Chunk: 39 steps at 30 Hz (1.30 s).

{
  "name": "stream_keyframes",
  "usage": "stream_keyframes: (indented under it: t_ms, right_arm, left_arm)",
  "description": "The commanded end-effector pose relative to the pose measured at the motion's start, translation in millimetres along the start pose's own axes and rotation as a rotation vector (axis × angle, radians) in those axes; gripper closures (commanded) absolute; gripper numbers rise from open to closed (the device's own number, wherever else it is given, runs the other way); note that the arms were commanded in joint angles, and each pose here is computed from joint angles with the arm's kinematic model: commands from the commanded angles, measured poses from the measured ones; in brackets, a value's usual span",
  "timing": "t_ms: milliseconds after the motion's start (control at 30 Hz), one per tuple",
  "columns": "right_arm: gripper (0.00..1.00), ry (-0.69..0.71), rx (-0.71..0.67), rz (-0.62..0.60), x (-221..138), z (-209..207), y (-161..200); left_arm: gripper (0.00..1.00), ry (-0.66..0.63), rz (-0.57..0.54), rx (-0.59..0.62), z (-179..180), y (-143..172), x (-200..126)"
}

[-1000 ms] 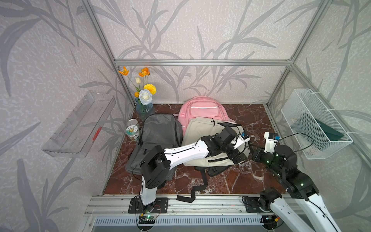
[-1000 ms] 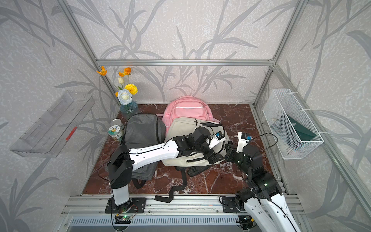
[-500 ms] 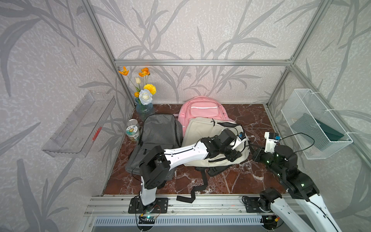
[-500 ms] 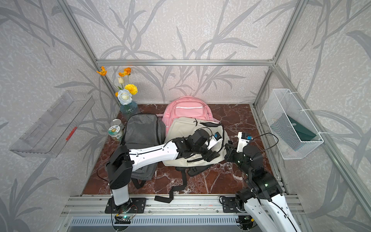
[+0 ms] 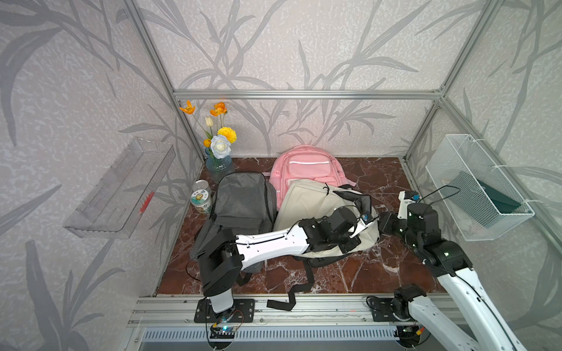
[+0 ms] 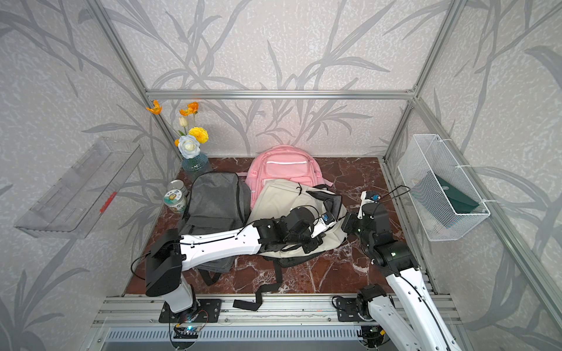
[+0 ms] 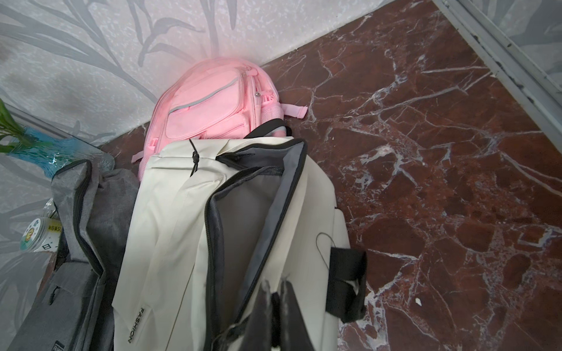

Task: Zip up the backpack
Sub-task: Zip the zipper on the backpack.

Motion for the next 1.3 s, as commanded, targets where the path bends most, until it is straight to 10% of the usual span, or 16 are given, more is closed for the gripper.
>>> stream_keyframes:
  t_ms: [0, 533, 700, 933, 1267]
  right_arm:
    - [1.0, 0.117, 0.017, -0.122, -8.0, -13.0, -27.2]
    - [1.0, 0.192, -0.017, -0.094, 9.4, -22.3, -24.5]
    - [1.0, 0.03, -0.01, -0.138, 0.8, -6.8, -36.0]
    - [1.0, -0.099, -0.042, -0.162, -29.5, 17.6, -18.5]
    - [1.0, -0.208, -0.024, -0.173, -45.1, 26.4, 3.4]
  left_arm:
    - [0.97, -0.056, 0.112, 0.028, 3.2, 24.3, -10.0]
    - [0.82, -0.005, 0.029, 0.052, -2.1, 30.6, -51.1]
    - [0.81, -0.073, -0.002, 0.023, 3.2, 29.6, -47.4]
    - [0.21, -0.036, -0.168, -0.082, -5.2, -19.2, -40.7]
    - [0.25, 0.03, -0.175, -0.173, -11.2, -41.4, 2.6]
Point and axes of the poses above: each gripper's point midway between its finger pads, its own x axis out along the fingers, its own z axis along the line the jaws close on, y = z × x, the point moved 10 cm from there along -x, back along the fingers, and after that the axes turned 15 degrees about -x, right-handed, at the moved point
